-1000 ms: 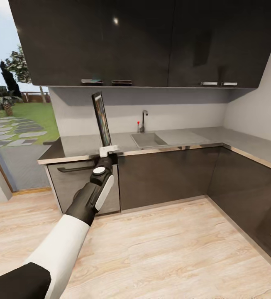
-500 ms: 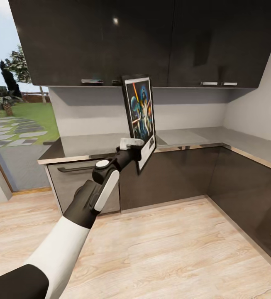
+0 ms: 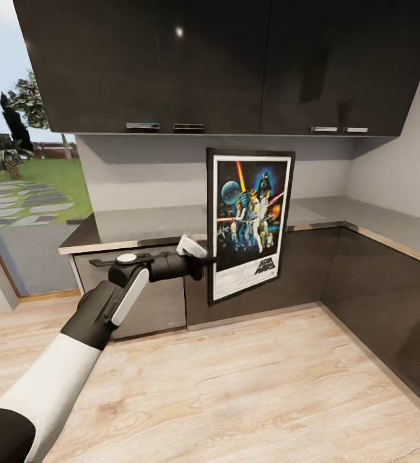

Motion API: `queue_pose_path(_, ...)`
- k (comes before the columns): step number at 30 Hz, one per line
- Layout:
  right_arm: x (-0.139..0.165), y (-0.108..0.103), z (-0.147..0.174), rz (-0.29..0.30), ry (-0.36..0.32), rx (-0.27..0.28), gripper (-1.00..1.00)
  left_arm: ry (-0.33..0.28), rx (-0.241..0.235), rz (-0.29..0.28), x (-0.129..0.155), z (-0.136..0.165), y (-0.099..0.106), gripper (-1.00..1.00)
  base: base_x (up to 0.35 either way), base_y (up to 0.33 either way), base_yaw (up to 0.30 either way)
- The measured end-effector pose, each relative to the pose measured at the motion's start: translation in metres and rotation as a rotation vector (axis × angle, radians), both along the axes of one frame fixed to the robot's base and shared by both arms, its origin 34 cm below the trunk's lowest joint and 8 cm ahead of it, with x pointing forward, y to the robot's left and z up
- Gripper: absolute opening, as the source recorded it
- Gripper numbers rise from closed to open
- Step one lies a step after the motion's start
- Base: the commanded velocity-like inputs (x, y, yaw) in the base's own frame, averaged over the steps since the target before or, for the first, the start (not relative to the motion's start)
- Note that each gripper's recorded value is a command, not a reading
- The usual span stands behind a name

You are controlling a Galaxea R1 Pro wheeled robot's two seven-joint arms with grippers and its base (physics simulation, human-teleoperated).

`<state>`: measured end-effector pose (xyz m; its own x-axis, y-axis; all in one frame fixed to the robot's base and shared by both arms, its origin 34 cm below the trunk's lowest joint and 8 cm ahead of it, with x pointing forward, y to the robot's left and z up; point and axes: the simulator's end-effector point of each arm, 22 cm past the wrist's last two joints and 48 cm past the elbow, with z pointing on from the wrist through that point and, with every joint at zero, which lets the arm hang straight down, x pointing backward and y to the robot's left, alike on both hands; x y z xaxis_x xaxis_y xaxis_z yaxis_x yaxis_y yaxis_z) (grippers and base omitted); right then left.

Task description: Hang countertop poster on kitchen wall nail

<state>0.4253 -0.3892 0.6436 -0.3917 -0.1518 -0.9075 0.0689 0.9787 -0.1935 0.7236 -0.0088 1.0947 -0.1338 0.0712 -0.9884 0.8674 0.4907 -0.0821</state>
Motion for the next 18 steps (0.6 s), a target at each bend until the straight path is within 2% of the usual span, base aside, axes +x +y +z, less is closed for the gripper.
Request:
queue_pose_path(3,0.015,-0.002,-0.013,0.059,0.101,0.031,1.0,0.086,0.01,-0.142,-0.02,-0.029,0.008,-1.0,0.0,0.0,0.0)
queue_pose_path(4,0.02,-0.003,-0.013,0.077,0.112,0.036,1.0,0.102,0.008,-0.164,-0.024,-0.034,0.011,-1.0,0.0,0.0,0.0)
queue_pose_path(7,0.055,0.007,-0.003,0.204,0.126,0.081,1.0,0.138,-0.01,-0.278,-0.041,-0.05,0.022,-1.0,0.0,0.0,0.0)
queue_pose_path(11,0.093,0.015,0.007,0.264,0.16,0.136,1.0,0.176,-0.034,-0.368,-0.056,-0.063,0.028,-1.0,0.0,0.0,0.0)
queue_pose_path(13,0.11,0.018,0.015,0.282,0.168,0.156,1.0,0.193,-0.043,-0.393,-0.061,-0.067,0.029,-1.0,0.0,0.0,0.0)
queue_pose_path(14,0.133,0.027,0.027,0.325,0.175,0.194,1.0,0.211,-0.054,-0.423,-0.067,-0.07,0.03,-1.0,0.0,0.0,0.0)
queue_pose_path(15,0.142,0.032,0.033,0.347,0.174,0.209,1.0,0.216,-0.057,-0.432,-0.068,-0.071,0.03,-1.0,0.0,0.0,0.0)
queue_pose_path(17,0.167,0.046,0.056,0.437,0.17,0.258,1.0,0.226,-0.065,-0.455,-0.073,-0.072,0.031,-1.0,0.0,0.0,0.0)
queue_pose_path(18,0.172,0.048,0.063,0.459,0.169,0.265,1.0,0.228,-0.066,-0.459,-0.074,-0.072,0.031,-1.0,0.0,0.0,0.0)
